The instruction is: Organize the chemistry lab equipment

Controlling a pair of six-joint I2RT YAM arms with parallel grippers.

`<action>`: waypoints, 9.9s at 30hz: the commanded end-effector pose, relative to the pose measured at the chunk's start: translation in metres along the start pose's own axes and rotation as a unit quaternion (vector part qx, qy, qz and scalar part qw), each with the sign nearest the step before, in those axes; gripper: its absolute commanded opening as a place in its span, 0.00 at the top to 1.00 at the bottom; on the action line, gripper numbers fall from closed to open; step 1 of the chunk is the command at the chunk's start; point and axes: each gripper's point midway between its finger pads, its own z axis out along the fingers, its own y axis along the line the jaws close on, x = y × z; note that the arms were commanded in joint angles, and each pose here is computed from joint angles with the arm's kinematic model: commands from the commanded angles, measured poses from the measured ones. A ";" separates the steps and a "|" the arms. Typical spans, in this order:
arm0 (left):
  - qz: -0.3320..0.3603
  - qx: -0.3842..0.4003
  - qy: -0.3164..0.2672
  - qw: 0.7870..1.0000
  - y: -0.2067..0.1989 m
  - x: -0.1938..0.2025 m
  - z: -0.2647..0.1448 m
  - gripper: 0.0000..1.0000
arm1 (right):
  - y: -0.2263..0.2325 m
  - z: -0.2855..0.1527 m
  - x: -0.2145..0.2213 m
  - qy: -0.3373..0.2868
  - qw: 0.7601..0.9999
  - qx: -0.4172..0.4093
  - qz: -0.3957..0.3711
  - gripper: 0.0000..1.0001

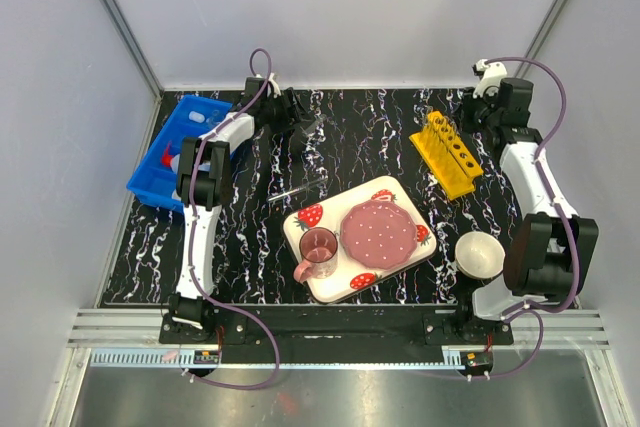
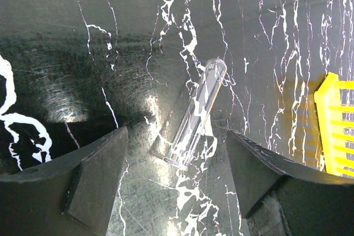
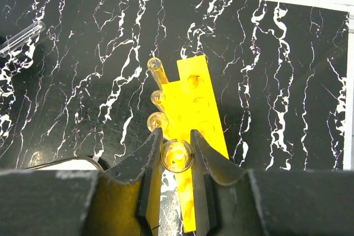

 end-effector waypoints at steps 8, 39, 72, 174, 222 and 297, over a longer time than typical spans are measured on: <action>0.005 0.008 0.009 1.000 -0.013 -0.001 -0.011 0.20 | -0.001 0.010 0.014 -0.010 1.000 -0.008 -0.020 0.82; 0.038 -0.007 -0.010 0.999 -0.026 -0.030 -0.023 0.16 | 0.034 -0.075 0.006 0.011 0.992 -0.065 -0.112 0.00; 0.259 -0.109 0.011 0.960 -0.027 0.104 -0.219 0.01 | 0.133 -0.140 0.074 0.024 0.948 -0.315 -0.046 0.00; 0.000 0.396 0.265 0.879 -0.272 0.172 -0.191 0.86 | 0.285 -0.146 0.078 -0.016 0.393 -0.462 -0.795 0.00; 0.094 0.265 0.076 0.957 -0.240 0.109 -0.257 0.32 | 0.330 -0.177 0.087 -0.038 0.560 -0.461 -0.687 0.84; 0.082 0.148 -0.183 0.968 -0.142 0.096 -0.382 0.01 | 0.015 -0.035 -0.008 -0.314 0.935 -0.159 -0.041 0.79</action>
